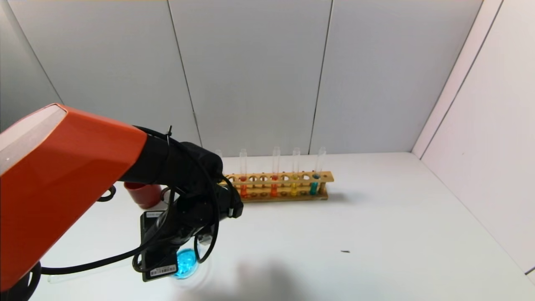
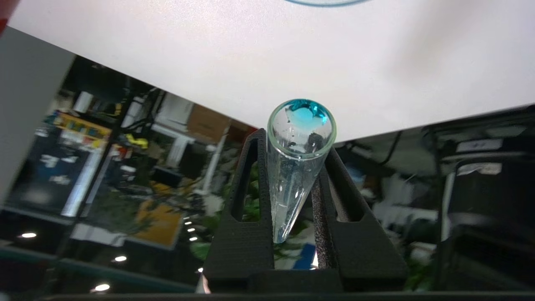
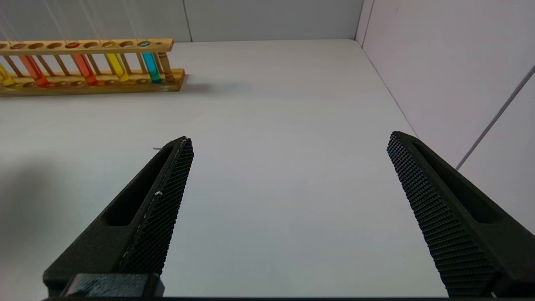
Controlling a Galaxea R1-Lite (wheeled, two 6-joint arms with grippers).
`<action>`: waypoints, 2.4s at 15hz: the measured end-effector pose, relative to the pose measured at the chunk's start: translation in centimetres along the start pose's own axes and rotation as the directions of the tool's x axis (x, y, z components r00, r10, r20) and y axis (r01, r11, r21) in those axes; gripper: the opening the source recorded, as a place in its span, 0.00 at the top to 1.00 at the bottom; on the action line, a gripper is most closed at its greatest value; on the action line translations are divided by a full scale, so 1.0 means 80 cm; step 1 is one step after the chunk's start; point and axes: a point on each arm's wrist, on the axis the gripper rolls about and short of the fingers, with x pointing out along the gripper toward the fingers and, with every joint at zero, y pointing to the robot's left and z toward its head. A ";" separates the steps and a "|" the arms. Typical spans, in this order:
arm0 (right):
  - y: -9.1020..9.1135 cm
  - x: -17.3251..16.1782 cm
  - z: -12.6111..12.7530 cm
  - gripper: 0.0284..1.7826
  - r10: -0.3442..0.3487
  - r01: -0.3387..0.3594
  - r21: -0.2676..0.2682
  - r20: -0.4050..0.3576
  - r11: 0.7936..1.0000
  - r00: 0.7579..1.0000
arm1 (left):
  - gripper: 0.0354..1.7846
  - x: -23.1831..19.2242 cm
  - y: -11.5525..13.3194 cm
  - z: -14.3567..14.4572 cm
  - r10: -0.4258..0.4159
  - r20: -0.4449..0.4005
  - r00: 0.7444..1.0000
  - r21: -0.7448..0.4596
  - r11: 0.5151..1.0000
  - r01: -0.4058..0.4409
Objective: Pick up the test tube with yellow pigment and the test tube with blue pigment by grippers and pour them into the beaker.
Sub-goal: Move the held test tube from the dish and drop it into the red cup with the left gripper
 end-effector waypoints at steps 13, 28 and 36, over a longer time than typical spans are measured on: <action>0.000 0.000 0.000 0.05 0.000 0.000 0.000 0.000 1.000 1.000 | 0.84 -0.081 0.092 -0.152 0.211 0.551 0.807 -0.691 0.658 0.300; 0.000 0.000 0.000 0.05 0.000 0.000 0.000 0.000 1.000 1.000 | 0.84 -0.066 0.204 -0.196 0.613 0.608 0.505 -0.783 0.356 0.511; 0.000 0.000 0.000 0.05 0.000 0.000 0.000 0.000 1.000 1.000 | 0.84 -0.007 0.244 -0.155 0.615 0.575 0.539 -0.804 0.304 0.510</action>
